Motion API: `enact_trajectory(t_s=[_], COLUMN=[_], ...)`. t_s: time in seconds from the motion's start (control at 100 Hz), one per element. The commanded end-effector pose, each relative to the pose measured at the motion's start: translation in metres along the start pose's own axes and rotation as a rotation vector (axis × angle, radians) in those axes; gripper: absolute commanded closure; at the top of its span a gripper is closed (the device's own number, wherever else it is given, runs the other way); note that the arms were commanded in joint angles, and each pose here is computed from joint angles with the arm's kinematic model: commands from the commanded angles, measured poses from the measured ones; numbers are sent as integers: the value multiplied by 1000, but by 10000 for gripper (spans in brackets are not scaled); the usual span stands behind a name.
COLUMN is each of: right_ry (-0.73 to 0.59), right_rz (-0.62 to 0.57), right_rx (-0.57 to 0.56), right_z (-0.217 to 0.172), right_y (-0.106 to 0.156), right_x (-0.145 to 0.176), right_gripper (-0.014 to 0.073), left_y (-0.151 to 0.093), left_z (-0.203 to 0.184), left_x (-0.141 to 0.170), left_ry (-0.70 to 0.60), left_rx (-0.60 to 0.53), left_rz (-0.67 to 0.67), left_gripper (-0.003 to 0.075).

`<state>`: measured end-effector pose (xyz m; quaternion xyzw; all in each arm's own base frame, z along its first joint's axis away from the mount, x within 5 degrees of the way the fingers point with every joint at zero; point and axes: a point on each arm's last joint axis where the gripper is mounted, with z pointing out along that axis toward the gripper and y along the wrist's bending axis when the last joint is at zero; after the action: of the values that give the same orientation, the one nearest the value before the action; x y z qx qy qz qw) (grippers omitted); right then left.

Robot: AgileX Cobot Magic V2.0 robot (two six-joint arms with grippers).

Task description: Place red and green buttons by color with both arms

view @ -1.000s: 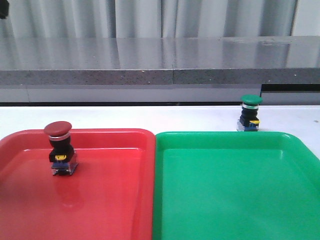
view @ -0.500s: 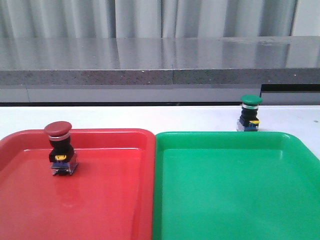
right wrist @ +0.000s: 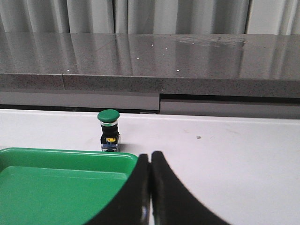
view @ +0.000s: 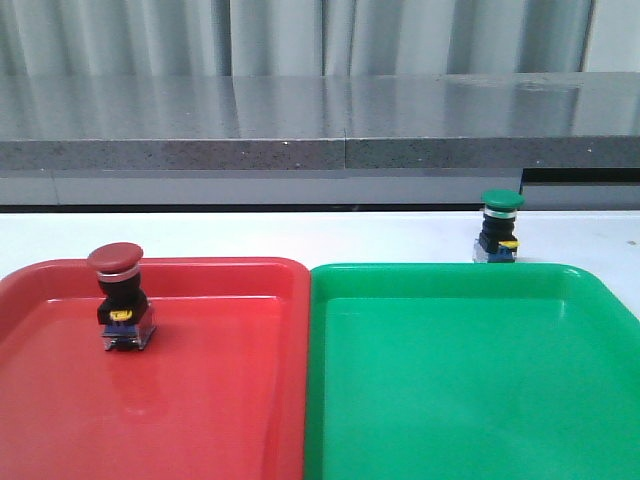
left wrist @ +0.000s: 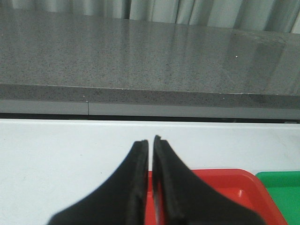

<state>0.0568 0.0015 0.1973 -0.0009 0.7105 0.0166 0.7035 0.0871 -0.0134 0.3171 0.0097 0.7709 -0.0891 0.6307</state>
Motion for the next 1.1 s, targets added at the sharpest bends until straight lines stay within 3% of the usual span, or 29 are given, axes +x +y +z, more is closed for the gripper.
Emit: enact_trajectory(t_s=[0.0, 0.82, 1.09], right_ry=[-124, -124, -124], right_rz=[-12, -12, -12], right_rx=[3, 3, 3], right_z=[-3, -3, -3], right_y=[0, 0, 0], right_x=[-14, -14, -14], right_gripper=[663, 663, 663], left_y=[-2, -1, 1], left_z=[-2, -2, -3], left_x=[-15, -16, 15], left_ry=[-98, -118, -293], left_rx=[13, 3, 37], left_rz=[-6, 33, 80], left_gripper=[739, 739, 739])
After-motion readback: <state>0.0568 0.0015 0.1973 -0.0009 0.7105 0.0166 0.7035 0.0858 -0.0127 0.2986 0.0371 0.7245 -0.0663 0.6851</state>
